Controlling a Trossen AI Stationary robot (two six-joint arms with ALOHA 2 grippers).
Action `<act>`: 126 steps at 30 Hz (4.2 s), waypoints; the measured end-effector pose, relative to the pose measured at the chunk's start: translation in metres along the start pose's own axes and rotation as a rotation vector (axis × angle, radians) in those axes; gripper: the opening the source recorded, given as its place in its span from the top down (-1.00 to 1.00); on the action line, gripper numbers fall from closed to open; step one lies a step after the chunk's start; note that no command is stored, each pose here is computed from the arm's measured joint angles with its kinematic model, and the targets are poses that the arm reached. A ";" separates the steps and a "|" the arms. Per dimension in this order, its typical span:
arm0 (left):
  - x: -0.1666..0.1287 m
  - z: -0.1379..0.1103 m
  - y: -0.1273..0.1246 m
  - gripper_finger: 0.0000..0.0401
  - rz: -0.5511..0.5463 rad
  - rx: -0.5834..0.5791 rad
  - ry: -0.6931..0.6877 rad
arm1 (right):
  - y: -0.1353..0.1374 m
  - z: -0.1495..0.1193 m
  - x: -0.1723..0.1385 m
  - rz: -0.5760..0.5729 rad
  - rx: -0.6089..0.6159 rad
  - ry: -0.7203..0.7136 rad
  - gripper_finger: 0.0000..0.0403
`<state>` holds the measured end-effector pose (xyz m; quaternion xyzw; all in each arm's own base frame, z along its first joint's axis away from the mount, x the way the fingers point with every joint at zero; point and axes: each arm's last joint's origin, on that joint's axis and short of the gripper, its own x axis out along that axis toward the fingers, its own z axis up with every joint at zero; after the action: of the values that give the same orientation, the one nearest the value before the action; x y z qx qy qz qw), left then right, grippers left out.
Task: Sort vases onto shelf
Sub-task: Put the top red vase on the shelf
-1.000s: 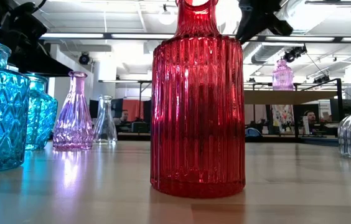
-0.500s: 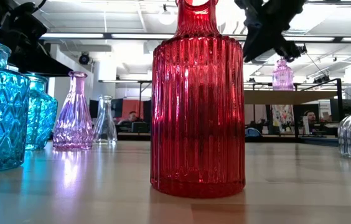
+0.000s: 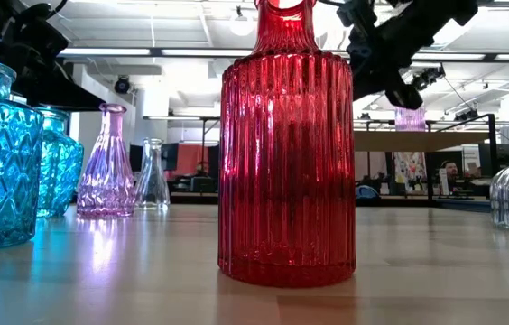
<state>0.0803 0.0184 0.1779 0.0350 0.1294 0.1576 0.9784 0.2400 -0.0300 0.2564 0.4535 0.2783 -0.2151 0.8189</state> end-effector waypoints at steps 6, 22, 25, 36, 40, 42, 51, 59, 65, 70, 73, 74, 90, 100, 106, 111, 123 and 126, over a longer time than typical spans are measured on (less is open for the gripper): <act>0.000 0.000 0.000 0.50 0.000 0.000 0.000 | -0.008 -0.006 0.012 0.020 0.046 0.012 0.76; 0.000 0.000 0.000 0.50 0.000 0.000 -0.001 | -0.009 -0.011 0.049 0.057 0.072 0.023 0.53; 0.000 0.000 0.000 0.50 0.000 0.000 -0.002 | -0.008 -0.014 0.057 0.064 0.080 0.030 0.53; 0.000 0.000 0.000 0.50 0.000 0.000 -0.002 | -0.009 -0.017 0.070 0.061 0.091 0.040 0.53; 0.000 0.000 0.000 0.50 0.001 0.000 -0.002 | -0.009 -0.017 0.071 0.057 0.094 0.037 0.53; 0.000 0.000 0.000 0.50 0.000 0.000 -0.002 | -0.009 -0.017 0.071 0.055 0.099 0.034 0.53; 0.000 0.000 0.000 0.50 0.000 0.000 -0.002 | -0.010 -0.018 0.071 0.043 0.098 0.030 0.53; 0.000 0.000 0.000 0.50 0.000 0.000 -0.002 | -0.008 -0.022 0.074 0.023 0.107 0.007 0.53; 0.000 0.000 0.000 0.50 0.000 0.000 -0.002 | -0.008 -0.022 0.077 0.030 0.120 0.001 0.53; 0.000 0.000 0.000 0.50 0.003 -0.001 -0.002 | -0.009 -0.023 0.081 0.027 0.127 0.004 0.53; 0.000 0.000 0.000 0.50 0.002 0.000 -0.002 | -0.009 -0.023 0.087 0.039 0.131 0.007 0.53; 0.000 0.000 0.000 0.50 0.003 -0.001 -0.002 | -0.009 -0.023 0.088 0.042 0.132 0.006 0.53; 0.000 0.000 0.000 0.50 0.003 0.000 -0.002 | -0.009 -0.024 0.088 0.048 0.173 0.023 0.97; 0.000 0.000 0.000 0.50 0.003 -0.001 -0.002 | -0.009 -0.024 0.088 0.049 0.198 0.026 1.00; 0.000 0.000 0.000 0.50 0.003 0.000 -0.002 | -0.008 -0.023 0.087 0.056 0.226 0.031 1.00; 0.000 0.000 0.000 0.50 0.003 0.000 -0.002 | -0.005 -0.021 0.081 0.078 0.235 0.022 1.00; 0.000 0.000 0.000 0.50 0.003 0.000 -0.002 | 0.002 -0.015 0.060 0.134 0.257 0.003 1.00; 0.000 0.000 0.000 0.50 0.003 0.000 -0.002 | 0.003 -0.013 0.051 0.139 0.261 -0.005 1.00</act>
<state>0.0804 0.0184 0.1780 0.0355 0.1285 0.1591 0.9782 0.2765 -0.0229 0.2193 0.5737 0.2136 -0.1932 0.7668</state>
